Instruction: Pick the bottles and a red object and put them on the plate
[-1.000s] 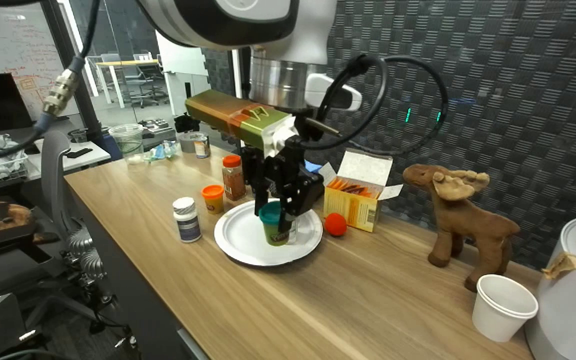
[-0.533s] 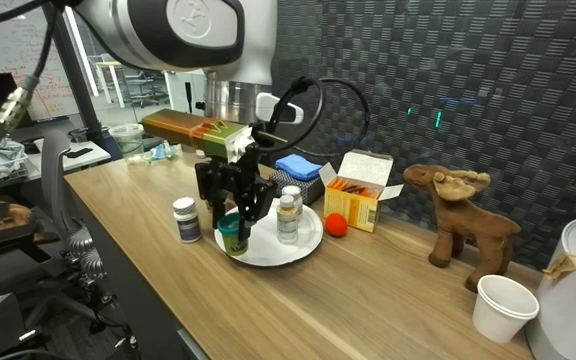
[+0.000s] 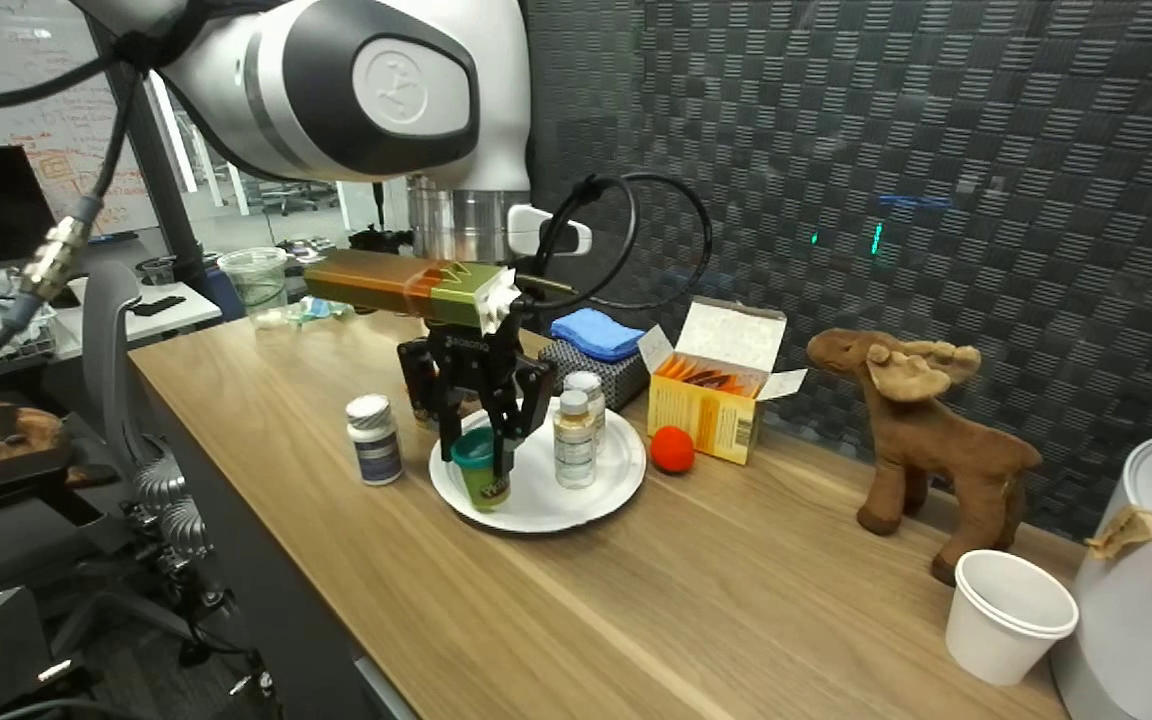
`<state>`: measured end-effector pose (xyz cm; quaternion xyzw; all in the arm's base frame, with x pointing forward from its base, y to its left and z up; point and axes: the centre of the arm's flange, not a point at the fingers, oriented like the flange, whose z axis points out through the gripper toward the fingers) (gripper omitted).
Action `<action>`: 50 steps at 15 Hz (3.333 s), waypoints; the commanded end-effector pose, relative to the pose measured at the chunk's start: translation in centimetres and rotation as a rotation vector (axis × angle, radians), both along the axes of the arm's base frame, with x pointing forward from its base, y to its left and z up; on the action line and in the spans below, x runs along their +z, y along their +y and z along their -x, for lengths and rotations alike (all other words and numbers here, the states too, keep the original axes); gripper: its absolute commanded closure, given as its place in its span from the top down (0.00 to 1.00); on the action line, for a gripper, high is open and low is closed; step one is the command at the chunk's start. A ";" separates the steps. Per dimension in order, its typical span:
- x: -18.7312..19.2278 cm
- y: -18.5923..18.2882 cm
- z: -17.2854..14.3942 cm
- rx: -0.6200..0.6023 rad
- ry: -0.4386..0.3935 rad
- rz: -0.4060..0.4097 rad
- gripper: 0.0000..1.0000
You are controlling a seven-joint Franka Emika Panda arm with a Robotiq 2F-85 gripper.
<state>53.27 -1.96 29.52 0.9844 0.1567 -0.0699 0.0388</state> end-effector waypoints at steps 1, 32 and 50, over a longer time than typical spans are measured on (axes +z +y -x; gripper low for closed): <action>0.1 -0.5 -2.5 -0.010 -0.053 -0.020 0.28; 5.2 -2.6 -0.1 -0.148 -0.093 -0.100 1.00; 1.5 11.6 7.8 0.232 0.017 -0.096 1.00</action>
